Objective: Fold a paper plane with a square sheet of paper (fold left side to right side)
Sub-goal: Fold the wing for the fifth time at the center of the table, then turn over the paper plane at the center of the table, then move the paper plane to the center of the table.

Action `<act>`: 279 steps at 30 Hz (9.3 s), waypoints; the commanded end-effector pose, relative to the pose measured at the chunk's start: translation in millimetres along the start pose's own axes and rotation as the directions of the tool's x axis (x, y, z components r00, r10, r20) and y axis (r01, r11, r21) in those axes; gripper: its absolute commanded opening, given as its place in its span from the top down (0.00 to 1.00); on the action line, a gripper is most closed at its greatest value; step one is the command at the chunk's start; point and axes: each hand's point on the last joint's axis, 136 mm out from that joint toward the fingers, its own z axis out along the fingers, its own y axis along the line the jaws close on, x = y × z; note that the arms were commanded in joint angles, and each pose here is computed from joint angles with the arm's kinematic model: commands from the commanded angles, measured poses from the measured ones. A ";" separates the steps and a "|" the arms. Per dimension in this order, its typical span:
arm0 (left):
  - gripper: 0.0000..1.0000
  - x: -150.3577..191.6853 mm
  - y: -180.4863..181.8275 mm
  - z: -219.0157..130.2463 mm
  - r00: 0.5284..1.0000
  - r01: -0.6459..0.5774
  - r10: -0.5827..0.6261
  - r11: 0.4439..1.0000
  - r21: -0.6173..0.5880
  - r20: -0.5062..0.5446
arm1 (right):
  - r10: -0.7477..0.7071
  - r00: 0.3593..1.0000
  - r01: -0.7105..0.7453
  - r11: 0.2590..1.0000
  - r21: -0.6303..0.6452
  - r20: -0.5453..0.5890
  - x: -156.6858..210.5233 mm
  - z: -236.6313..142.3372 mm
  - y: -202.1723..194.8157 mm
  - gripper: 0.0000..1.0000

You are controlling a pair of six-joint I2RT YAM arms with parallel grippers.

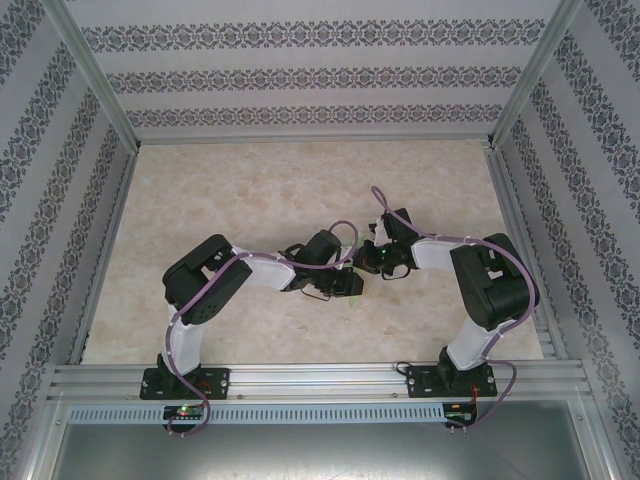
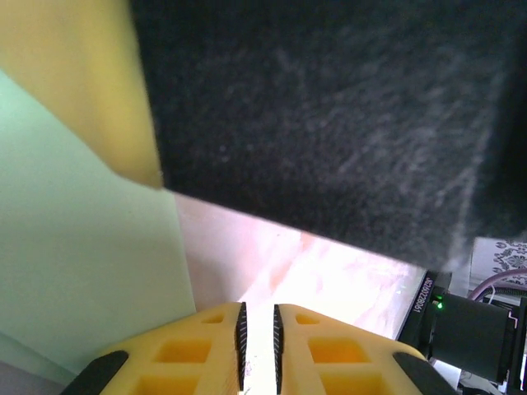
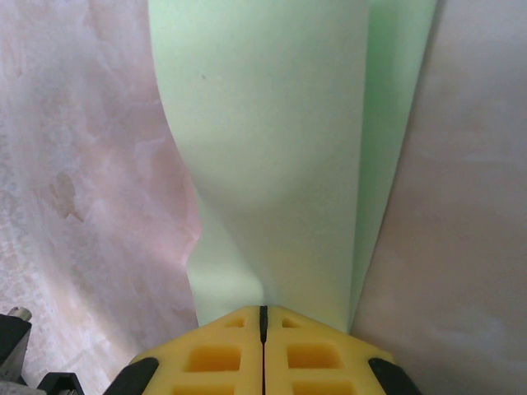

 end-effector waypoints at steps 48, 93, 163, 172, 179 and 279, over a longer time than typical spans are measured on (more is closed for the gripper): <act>0.81 11.4 16.8 10.7 0.997 0.044 -0.048 0.997 -0.070 -0.053 | 0.059 0.994 -0.065 0.996 0.066 0.097 -95.7 -9.2 -45.6 0.92; 0.76 -46.6 13.8 -12.0 1.000 -0.018 0.019 0.999 -0.035 0.012 | 0.059 0.998 -0.058 0.998 0.017 -0.034 -45.4 12.6 -23.8 0.93; 0.87 15.5 102.3 -3.2 0.982 0.123 -0.166 0.926 -0.356 -0.094 | -0.067 0.993 0.044 0.975 0.216 0.099 -149.3 -6.4 -43.7 0.96; 0.85 10.0 92.1 -2.0 0.986 0.107 -0.140 0.944 -0.312 -0.087 | -0.070 0.986 0.045 0.986 0.163 0.152 -176.8 -26.7 -26.8 0.95; 0.75 -35.9 12.2 -24.4 0.999 -0.050 0.049 0.989 -0.138 -0.012 | -0.097 0.968 0.059 0.984 0.169 0.231 -162.5 -66.8 -7.0 0.81; 0.15 -54.8 17.8 -264.4 0.747 0.095 0.275 0.857 -0.507 0.605 | -0.439 0.885 0.464 0.806 0.367 -0.154 70.6 -3.4 41.6 0.55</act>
